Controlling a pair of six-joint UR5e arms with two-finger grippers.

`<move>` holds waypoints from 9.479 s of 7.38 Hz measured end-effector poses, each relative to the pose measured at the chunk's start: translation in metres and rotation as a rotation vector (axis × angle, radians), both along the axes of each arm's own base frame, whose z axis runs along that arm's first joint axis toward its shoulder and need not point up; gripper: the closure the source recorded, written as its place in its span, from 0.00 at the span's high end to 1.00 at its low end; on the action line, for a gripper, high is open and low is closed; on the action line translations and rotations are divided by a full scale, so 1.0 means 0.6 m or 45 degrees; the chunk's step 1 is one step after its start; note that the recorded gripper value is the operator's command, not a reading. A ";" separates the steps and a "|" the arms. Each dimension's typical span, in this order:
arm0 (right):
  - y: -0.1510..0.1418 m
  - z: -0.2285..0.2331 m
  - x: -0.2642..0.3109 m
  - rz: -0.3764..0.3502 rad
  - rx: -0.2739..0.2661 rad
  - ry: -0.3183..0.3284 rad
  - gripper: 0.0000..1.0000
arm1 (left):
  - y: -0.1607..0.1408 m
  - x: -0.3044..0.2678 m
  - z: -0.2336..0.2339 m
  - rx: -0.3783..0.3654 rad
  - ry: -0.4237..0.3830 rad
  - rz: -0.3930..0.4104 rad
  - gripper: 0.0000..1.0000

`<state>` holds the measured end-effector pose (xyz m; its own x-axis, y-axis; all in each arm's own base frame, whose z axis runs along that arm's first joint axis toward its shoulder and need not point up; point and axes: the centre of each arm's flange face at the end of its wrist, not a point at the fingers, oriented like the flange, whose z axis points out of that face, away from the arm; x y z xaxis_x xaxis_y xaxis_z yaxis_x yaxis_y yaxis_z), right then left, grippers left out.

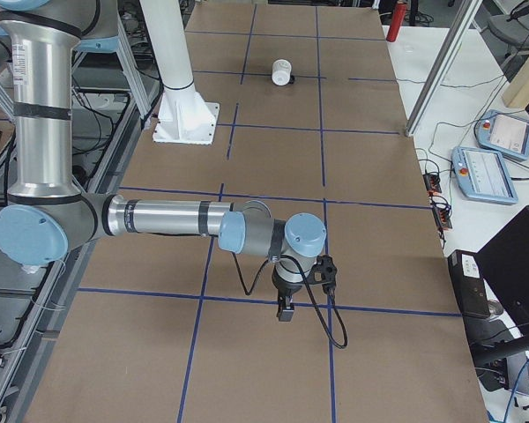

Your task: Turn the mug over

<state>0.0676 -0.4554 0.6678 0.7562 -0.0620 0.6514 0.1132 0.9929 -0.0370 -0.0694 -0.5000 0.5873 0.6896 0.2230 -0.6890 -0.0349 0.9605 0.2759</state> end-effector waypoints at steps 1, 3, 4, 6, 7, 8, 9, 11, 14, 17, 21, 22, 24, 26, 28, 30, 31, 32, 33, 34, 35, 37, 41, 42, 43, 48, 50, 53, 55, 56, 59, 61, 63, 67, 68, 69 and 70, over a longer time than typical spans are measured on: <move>0.000 0.000 0.000 0.000 0.000 0.000 1.00 | -0.007 0.016 -0.011 0.084 0.001 0.013 1.00; 0.000 0.000 0.000 0.000 0.000 0.000 1.00 | -0.020 0.095 -0.029 0.064 0.058 -0.034 1.00; 0.000 0.000 0.000 0.000 0.000 0.000 1.00 | -0.020 0.145 -0.036 0.012 0.093 -0.092 1.00; 0.000 0.000 0.000 0.000 0.000 0.000 1.00 | 0.013 0.255 -0.036 -0.075 0.162 -0.251 1.00; 0.000 0.000 0.000 0.000 0.000 0.000 1.00 | 0.042 0.315 -0.036 -0.110 0.221 -0.316 1.00; 0.000 0.000 0.000 0.000 0.000 0.000 1.00 | 0.073 0.371 -0.038 -0.138 0.291 -0.353 1.00; 0.000 0.000 0.000 0.000 0.000 0.000 1.00 | 0.106 0.420 -0.044 -0.166 0.371 -0.370 1.00; 0.000 0.000 0.000 0.000 0.000 0.000 1.00 | 0.169 0.498 -0.063 -0.204 0.582 -0.341 1.00; 0.000 0.000 0.000 0.000 0.000 0.000 1.00 | 0.213 0.551 -0.088 -0.109 0.947 -0.279 1.00; 0.000 0.000 0.000 0.000 0.000 0.000 1.00 | 0.199 0.595 -0.096 -0.045 1.120 -0.214 1.00; 0.000 0.000 0.000 0.000 0.000 0.000 1.00 | 0.209 0.654 -0.111 -0.053 1.162 -0.132 0.94; 0.000 0.000 0.000 0.000 0.000 0.000 1.00 | 0.209 0.665 -0.118 -0.052 1.171 -0.119 0.62; 0.000 0.000 0.000 0.000 0.000 0.000 1.00 | 0.212 0.672 -0.125 -0.055 1.179 -0.089 0.00; 0.000 0.000 0.000 0.000 0.000 0.000 1.00 | 0.228 0.677 -0.132 -0.082 1.180 0.032 0.00; 0.000 0.000 0.000 0.000 0.000 0.000 1.00 | 0.224 0.689 -0.163 -0.121 1.220 0.080 0.00; 0.000 0.000 0.000 0.000 0.000 0.000 1.00 | 0.200 0.720 -0.230 -0.234 1.297 0.080 0.00; 0.000 0.000 0.000 0.000 0.000 0.000 1.00 | 0.188 0.736 -0.259 -0.309 1.285 0.085 0.00; 0.000 0.000 0.000 0.000 0.000 0.000 1.00 | 0.175 0.755 -0.301 -0.400 1.220 0.085 0.00; 0.000 0.000 0.000 0.000 0.000 0.000 1.00 | 0.165 0.776 -0.360 -0.492 1.128 0.083 0.00; 0.000 0.000 0.000 0.000 0.000 0.000 1.00 | 0.156 0.799 -0.417 -0.582 1.029 0.084 0.00; 0.000 0.000 0.000 0.000 0.000 0.000 1.00 | 0.143 0.826 -0.472 -0.670 0.929 0.073 0.00; 0.000 0.000 0.000 0.000 0.000 0.000 1.00 | 0.106 0.887 -0.578 -0.822 0.732 -0.004 0.00; 0.000 0.000 0.000 0.000 0.000 0.000 1.00 | 0.120 1.014 -0.712 -0.853 0.341 0.054 0.00; 0.000 0.000 0.000 0.000 0.000 0.000 1.00 | 0.127 1.044 -0.728 -0.842 0.253 0.090 0.00; 0.000 0.000 0.000 0.000 0.000 0.000 1.00 | 0.124 1.082 -0.741 -0.846 0.192 0.111 0.00; 0.000 0.000 0.000 0.000 0.000 0.000 1.00 | 0.106 1.141 -0.766 -0.830 0.126 0.099 0.19; 0.000 0.000 0.000 0.000 0.000 0.000 1.00 | 0.121 1.158 -0.764 -0.782 0.111 0.073 0.57; 0.000 0.000 0.000 0.000 0.000 0.000 1.00 | 0.124 1.161 -0.761 -0.747 0.104 0.032 1.00; 0.000 0.000 0.000 0.000 0.000 0.000 1.00 | 0.123 1.117 -0.795 -0.695 0.169 0.012 1.00; 0.000 0.000 0.000 0.000 0.000 0.000 1.00 | 0.120 1.070 -0.812 -0.661 0.226 -0.002 1.00; 0.000 0.000 0.000 0.000 0.000 0.000 1.00 | 0.078 0.915 -0.726 -0.551 0.264 -0.062 1.00; 0.000 0.000 0.000 0.000 0.000 0.000 1.00 | 0.016 0.807 -0.592 -0.368 0.164 -0.013 1.00; 0.000 0.000 0.000 0.000 0.000 0.000 1.00 | -0.052 0.655 -0.431 -0.175 0.014 0.069 1.00; 0.000 0.000 0.000 0.000 0.000 0.000 1.00 | -0.067 0.284 -0.112 0.006 -0.241 0.236 1.00; 0.000 0.000 0.000 0.000 0.000 0.000 1.00 | -0.042 0.198 -0.044 -0.032 -0.264 0.212 1.00; 0.000 0.000 0.000 0.000 0.000 0.000 1.00 | -0.013 0.125 0.010 -0.067 -0.275 0.180 1.00; 0.000 0.000 0.000 0.000 0.000 0.000 1.00 | 0.009 0.076 0.046 -0.087 -0.265 0.166 1.00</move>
<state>0.0676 -0.4554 0.6678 0.7562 -0.0619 0.6514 0.1132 0.9929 -0.0370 -0.0239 -0.4945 0.6152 0.7866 0.2770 -0.5518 -0.2091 0.9604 0.1841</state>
